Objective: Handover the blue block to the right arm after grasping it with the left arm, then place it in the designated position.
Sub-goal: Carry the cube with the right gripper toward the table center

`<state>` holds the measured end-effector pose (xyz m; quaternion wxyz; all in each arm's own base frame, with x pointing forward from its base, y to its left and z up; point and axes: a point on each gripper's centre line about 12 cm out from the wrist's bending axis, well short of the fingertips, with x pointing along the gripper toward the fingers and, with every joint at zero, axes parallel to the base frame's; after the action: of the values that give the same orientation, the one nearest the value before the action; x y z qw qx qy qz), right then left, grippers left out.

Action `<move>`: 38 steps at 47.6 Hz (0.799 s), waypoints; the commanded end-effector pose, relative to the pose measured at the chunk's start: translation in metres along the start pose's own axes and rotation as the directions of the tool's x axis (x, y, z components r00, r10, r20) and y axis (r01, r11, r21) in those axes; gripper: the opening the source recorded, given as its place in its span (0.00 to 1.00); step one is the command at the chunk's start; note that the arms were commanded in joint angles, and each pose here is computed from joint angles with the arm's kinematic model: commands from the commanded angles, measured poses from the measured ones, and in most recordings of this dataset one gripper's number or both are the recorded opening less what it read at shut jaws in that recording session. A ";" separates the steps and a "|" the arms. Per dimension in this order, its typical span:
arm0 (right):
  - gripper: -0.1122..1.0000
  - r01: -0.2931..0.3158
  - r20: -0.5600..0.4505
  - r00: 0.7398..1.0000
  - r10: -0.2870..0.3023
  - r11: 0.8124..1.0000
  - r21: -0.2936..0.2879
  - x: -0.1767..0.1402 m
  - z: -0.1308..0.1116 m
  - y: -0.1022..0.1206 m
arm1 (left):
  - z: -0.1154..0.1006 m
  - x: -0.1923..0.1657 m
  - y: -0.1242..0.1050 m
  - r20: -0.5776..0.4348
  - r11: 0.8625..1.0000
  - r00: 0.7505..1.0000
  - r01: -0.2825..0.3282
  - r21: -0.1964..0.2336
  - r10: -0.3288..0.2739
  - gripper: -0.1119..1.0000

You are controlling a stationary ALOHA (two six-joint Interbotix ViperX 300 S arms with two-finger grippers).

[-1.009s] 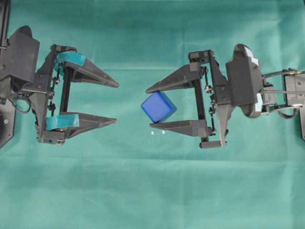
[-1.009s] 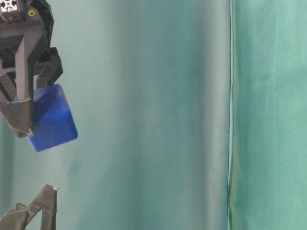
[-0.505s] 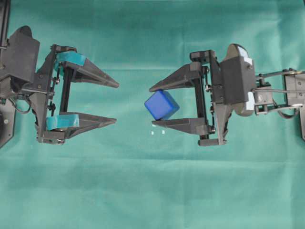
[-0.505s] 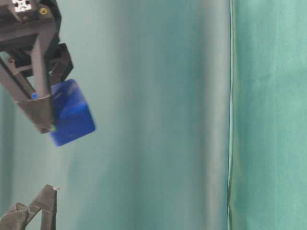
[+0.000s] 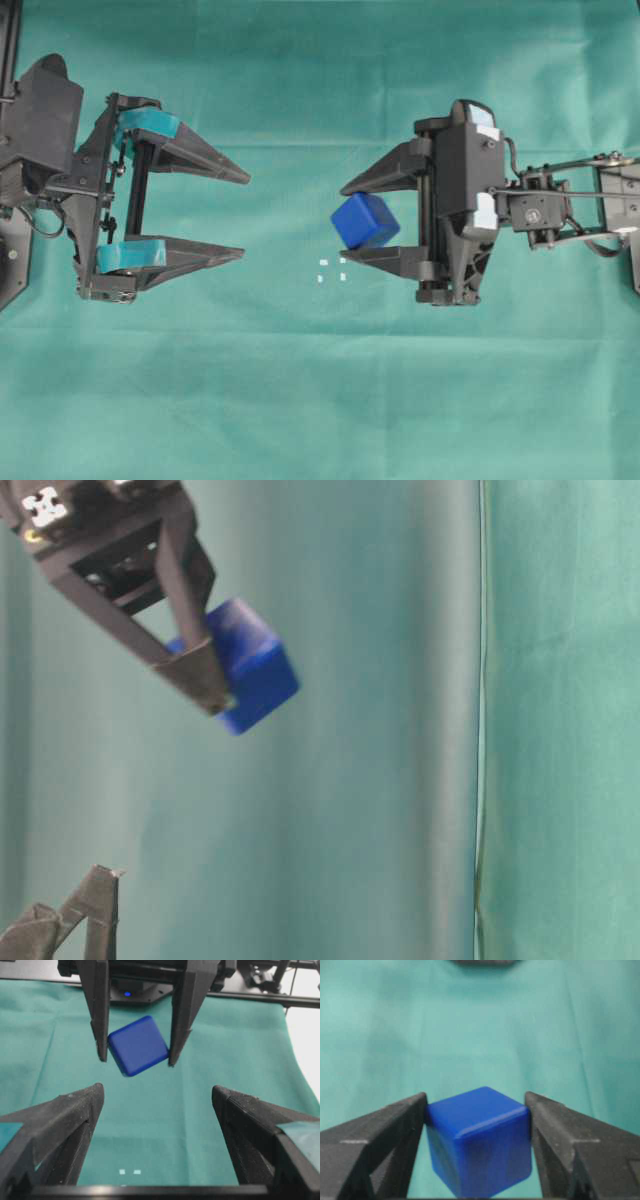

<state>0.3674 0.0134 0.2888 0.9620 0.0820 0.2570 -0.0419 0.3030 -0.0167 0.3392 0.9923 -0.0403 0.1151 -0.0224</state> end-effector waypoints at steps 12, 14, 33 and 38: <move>0.68 0.043 -0.056 0.998 -0.040 0.998 0.048 -0.006 0.002 0.000 | 0.009 -0.002 -0.002 0.026 1.000 1.000 0.005 -0.001 -0.005 1.00; 0.68 0.045 -0.061 0.997 -0.042 0.998 0.051 -0.006 0.001 0.000 | 0.009 -0.002 -0.002 0.026 1.000 1.000 0.005 -0.001 -0.005 1.00; 0.68 0.046 -0.071 0.997 -0.043 0.998 0.048 -0.003 -0.001 0.001 | 0.009 -0.002 -0.001 0.026 1.000 1.000 0.004 -0.001 -0.004 1.00; 0.68 0.049 -0.084 0.995 -0.046 0.998 0.045 0.002 -0.005 0.000 | 0.009 -0.002 -0.002 0.027 1.000 1.000 0.006 -0.001 -0.006 1.00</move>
<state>0.3623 0.0132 0.2728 0.9426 0.0956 0.3122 -0.0704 0.3026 -0.0167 0.3397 0.9923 -0.0410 0.1143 -0.0224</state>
